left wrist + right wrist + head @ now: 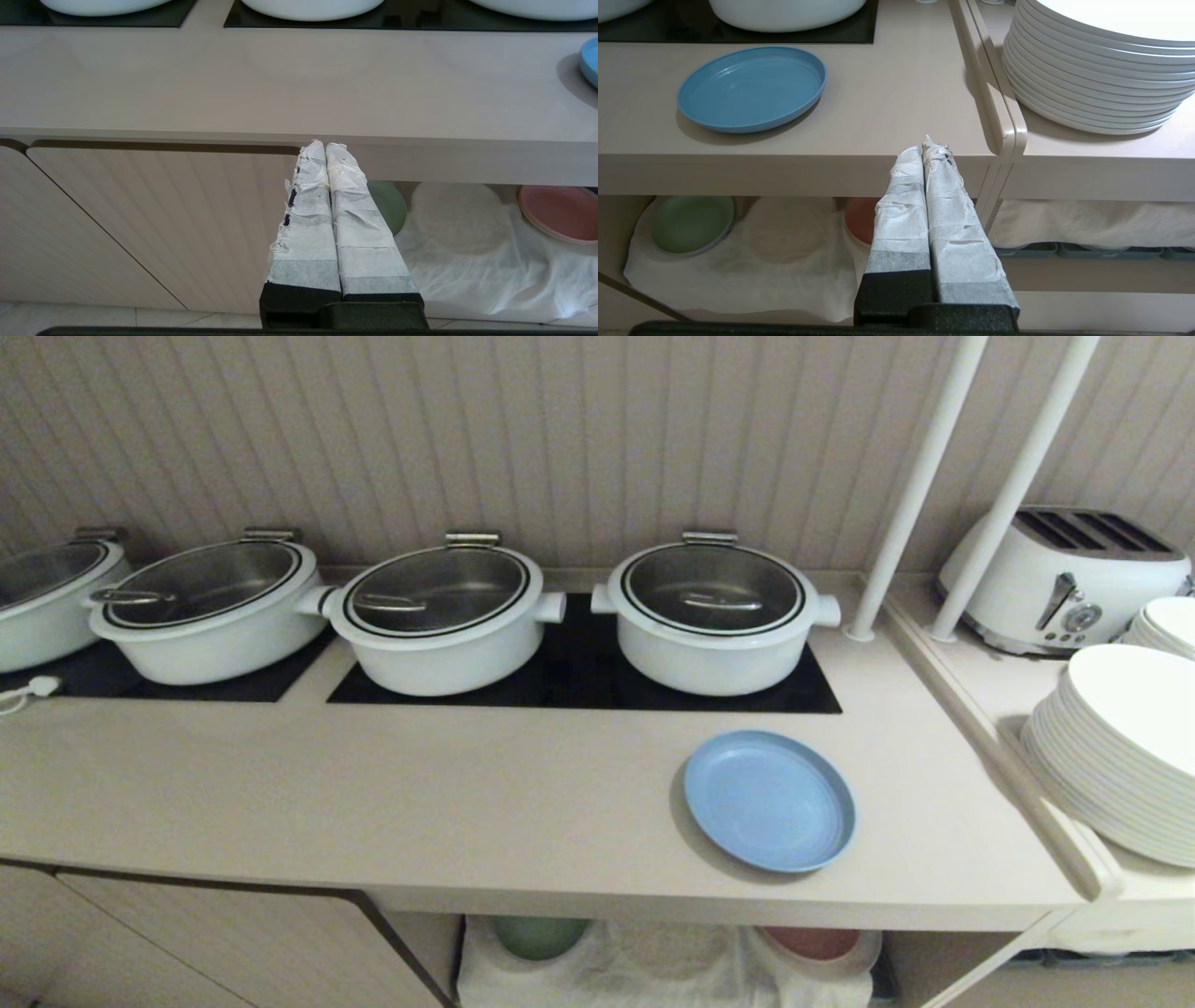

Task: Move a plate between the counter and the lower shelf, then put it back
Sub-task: Pick up the plate

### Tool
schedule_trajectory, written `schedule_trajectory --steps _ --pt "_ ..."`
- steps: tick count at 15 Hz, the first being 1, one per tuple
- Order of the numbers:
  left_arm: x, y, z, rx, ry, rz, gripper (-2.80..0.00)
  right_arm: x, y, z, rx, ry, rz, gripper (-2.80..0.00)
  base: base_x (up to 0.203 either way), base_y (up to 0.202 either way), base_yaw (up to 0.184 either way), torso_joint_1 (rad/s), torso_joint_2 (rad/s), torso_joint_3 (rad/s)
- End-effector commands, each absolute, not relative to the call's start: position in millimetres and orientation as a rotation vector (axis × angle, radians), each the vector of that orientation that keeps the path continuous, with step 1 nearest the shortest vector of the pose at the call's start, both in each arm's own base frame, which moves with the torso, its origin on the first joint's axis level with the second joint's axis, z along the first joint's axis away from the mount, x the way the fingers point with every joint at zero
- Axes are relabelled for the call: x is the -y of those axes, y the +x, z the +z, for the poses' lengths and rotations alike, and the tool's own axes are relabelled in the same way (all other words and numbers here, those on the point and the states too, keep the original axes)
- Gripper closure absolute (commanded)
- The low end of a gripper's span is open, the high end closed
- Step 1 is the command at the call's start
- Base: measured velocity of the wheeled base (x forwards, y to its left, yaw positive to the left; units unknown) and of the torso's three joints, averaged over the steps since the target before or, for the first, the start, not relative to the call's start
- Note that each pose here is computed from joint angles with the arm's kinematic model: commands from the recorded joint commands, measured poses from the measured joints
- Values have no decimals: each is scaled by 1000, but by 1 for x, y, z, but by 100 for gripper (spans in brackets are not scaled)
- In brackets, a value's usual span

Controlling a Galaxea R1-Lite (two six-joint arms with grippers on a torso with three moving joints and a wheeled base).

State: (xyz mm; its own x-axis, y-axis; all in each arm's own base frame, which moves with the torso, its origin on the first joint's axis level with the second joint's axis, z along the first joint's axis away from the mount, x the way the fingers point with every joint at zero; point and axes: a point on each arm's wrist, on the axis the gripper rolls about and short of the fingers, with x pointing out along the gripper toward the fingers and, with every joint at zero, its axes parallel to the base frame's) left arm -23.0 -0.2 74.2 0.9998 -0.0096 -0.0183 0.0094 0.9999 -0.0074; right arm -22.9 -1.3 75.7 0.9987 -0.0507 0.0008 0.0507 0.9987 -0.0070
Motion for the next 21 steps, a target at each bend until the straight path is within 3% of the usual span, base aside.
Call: schedule_trajectory --steps 1,6,10,15,21 --pt "0 -23 74 -18 -8 -9 0 1 -23 76 1 -10 -48 0 0 0 0 0 0 0" --pt "0 -23 74 -18 -8 -9 0 0 -23 78 17 -64 7 0 0 0 0 0 0 0" --pt "0 -23 74 -18 -8 -9 0 0 -31 102 97 -63 12 0 0 0 0 0 0 0" --pt "0 -23 74 -18 -8 -9 0 0 -26 163 45 -69 23 0 0 0 0 0 0 0" --pt "0 -23 74 -18 -8 -9 0 -2 43 244 -110 -71 55 0 0 0 0 0 0 0"
